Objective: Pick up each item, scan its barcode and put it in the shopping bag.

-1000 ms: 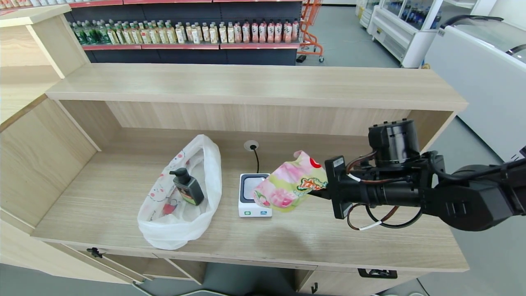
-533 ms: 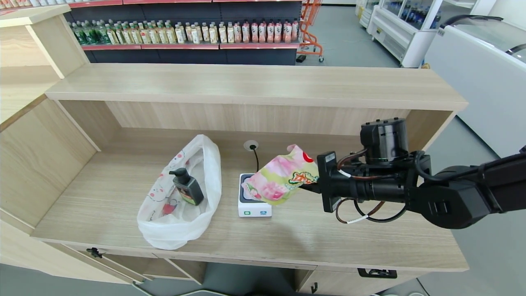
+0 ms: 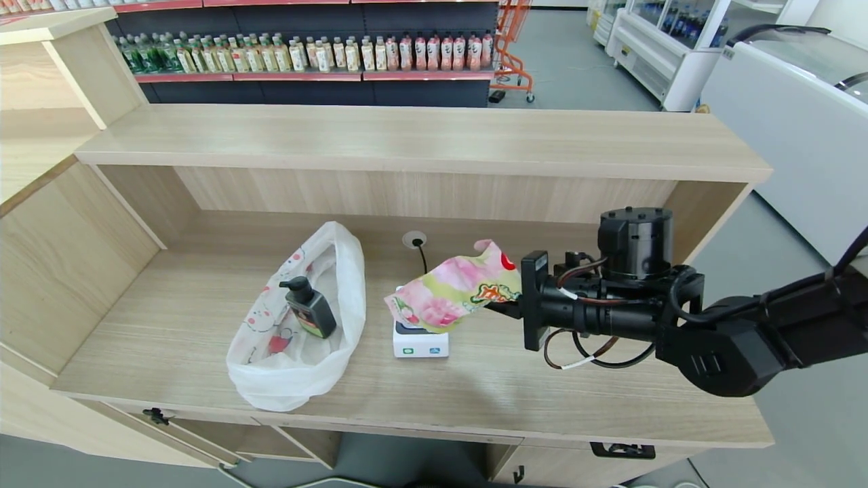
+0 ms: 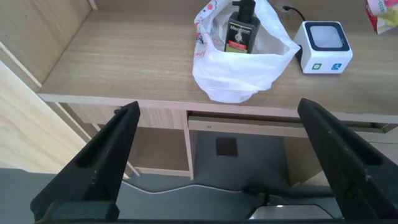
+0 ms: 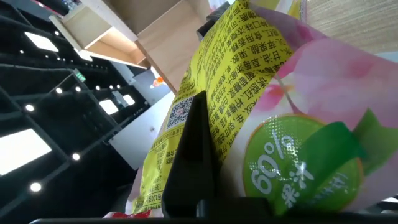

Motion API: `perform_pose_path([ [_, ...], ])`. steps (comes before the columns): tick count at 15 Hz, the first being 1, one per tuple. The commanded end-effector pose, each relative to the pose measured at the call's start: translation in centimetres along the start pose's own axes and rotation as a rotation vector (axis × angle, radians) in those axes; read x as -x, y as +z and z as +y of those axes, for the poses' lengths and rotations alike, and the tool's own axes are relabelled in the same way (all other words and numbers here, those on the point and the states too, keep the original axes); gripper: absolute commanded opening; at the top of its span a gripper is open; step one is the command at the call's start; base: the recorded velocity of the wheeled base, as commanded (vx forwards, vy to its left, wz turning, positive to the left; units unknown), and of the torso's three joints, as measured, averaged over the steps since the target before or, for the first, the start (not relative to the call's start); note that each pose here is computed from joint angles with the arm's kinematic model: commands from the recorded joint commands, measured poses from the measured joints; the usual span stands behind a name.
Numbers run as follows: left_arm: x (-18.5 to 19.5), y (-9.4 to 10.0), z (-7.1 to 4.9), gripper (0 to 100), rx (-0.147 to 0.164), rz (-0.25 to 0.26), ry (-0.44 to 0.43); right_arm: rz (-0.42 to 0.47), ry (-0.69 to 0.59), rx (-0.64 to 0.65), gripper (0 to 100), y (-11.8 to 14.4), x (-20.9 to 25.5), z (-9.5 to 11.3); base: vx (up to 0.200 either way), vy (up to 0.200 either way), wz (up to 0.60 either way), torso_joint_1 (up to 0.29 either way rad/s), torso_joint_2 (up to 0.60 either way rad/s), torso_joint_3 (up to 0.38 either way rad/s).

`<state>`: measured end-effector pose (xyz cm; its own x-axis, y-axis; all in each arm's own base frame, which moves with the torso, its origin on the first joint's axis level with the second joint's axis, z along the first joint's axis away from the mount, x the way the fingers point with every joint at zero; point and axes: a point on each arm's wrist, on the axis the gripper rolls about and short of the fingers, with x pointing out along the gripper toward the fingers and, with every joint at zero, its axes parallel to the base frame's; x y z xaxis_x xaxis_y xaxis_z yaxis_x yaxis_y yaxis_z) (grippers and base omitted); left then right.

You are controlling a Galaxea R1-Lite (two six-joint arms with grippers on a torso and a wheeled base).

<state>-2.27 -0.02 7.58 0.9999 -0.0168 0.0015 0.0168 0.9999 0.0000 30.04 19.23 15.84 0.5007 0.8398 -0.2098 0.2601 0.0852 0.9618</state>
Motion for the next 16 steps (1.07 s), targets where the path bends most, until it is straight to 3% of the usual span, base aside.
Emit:
perform_pose_path([
  [1, 0.0, 0.0, 0.0, 100, 0.002, 0.0, 0.0, 0.003, -0.03, -0.014, 0, 0.4, -0.5, -1.1, 0.0, 0.0, 0.0, 0.0, 0.0, 0.0],
  [16, 0.0, 0.0, 0.0, 100, -0.002, 0.0, 0.0, 0.005, -0.022, -0.008, 0, 1.2, -2.5, -2.3, 0.013, 0.013, 0.0, 0.0, 0.0, 0.0],
])
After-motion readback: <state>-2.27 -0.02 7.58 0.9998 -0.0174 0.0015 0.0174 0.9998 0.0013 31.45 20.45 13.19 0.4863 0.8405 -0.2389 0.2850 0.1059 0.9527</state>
